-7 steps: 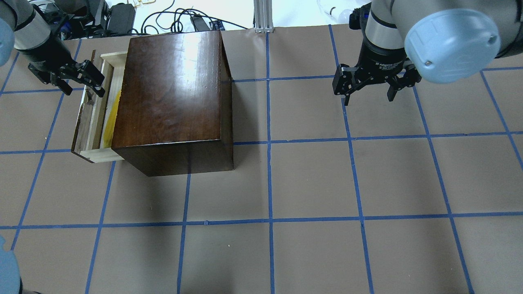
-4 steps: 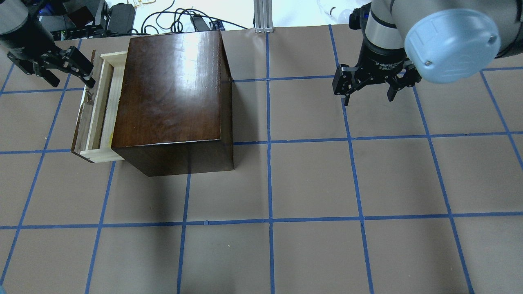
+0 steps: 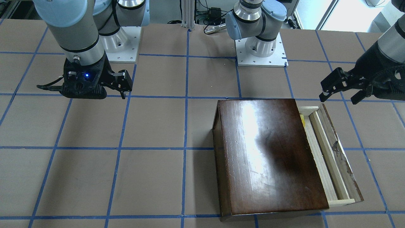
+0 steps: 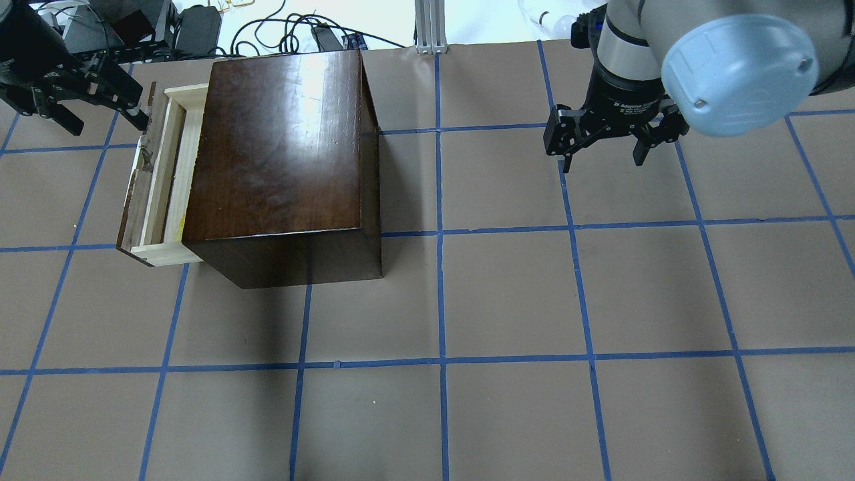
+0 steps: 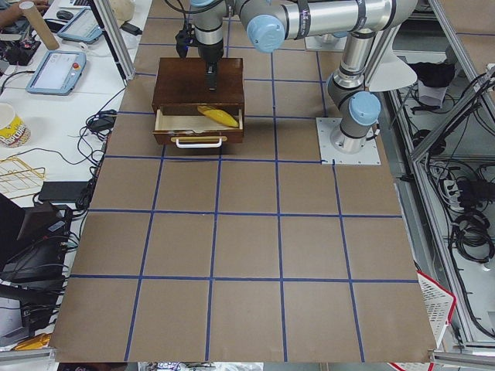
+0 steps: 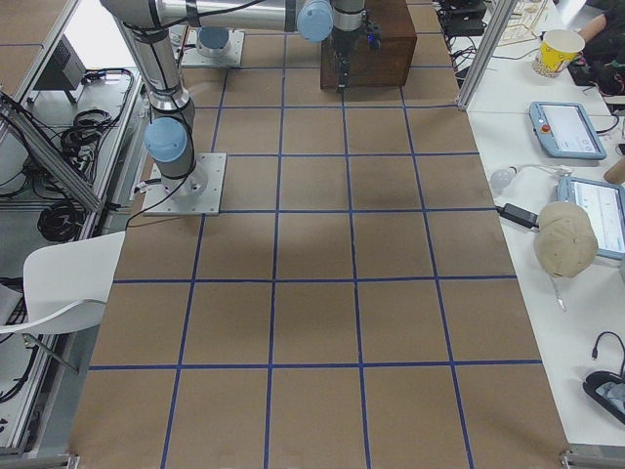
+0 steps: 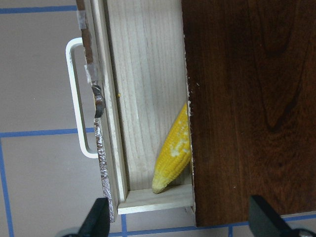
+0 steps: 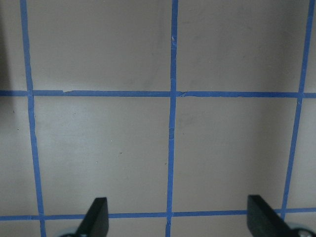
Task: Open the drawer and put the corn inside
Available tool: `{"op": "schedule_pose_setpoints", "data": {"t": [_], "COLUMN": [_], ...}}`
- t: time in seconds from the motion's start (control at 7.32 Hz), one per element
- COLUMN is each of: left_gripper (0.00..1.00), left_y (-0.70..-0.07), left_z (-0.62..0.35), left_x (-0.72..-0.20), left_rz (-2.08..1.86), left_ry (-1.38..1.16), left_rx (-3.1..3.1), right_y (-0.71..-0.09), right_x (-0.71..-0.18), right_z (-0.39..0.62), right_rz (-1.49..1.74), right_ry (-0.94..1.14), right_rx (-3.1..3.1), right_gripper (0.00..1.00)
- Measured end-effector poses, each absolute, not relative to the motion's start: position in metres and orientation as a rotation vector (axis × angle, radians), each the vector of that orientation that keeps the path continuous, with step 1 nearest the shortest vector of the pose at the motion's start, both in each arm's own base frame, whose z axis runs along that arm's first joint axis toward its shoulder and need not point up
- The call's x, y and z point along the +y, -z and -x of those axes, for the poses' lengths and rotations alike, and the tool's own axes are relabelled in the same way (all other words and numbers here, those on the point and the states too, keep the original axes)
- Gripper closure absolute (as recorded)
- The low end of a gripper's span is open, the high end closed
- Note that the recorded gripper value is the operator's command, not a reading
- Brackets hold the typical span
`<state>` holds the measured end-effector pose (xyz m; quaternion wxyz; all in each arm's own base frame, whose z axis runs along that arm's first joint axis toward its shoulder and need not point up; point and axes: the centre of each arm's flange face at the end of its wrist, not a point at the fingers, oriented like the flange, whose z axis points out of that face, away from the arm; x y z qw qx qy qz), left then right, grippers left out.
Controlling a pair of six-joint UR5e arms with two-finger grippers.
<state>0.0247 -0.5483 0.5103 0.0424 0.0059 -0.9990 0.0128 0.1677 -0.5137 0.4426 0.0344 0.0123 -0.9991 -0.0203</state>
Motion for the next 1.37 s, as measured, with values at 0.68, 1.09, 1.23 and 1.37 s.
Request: {"op": "schedule_pose_setpoints", "data": {"t": [0.68, 1.09, 1.23, 1.37], "left_gripper": [0.00, 0.00, 0.00, 0.00], "left_y": [-0.536, -0.527, -0.525, -0.523], "left_z": [0.082, 0.134, 0.139, 0.139], "left_x": [-0.520, -0.508, -0.503, -0.503], "left_rz": [-0.030, -0.023, -0.024, -0.029], "left_ry": [-0.073, -0.056, -0.052, -0.063], "left_rx": [-3.136, -3.140, -3.139, -3.138], "right_y": [-0.443, -0.443, -0.443, -0.443], "right_x": [-0.514, -0.514, -0.514, -0.514], "right_z": [-0.168, -0.168, -0.168, -0.168], "right_rz": [-0.038, -0.038, -0.038, -0.038], "right_ry": [0.062, 0.063, 0.063, 0.063], "right_rx": [-3.074, -3.074, -3.074, -3.074], "right_gripper": [0.00, 0.00, 0.00, 0.00]}}
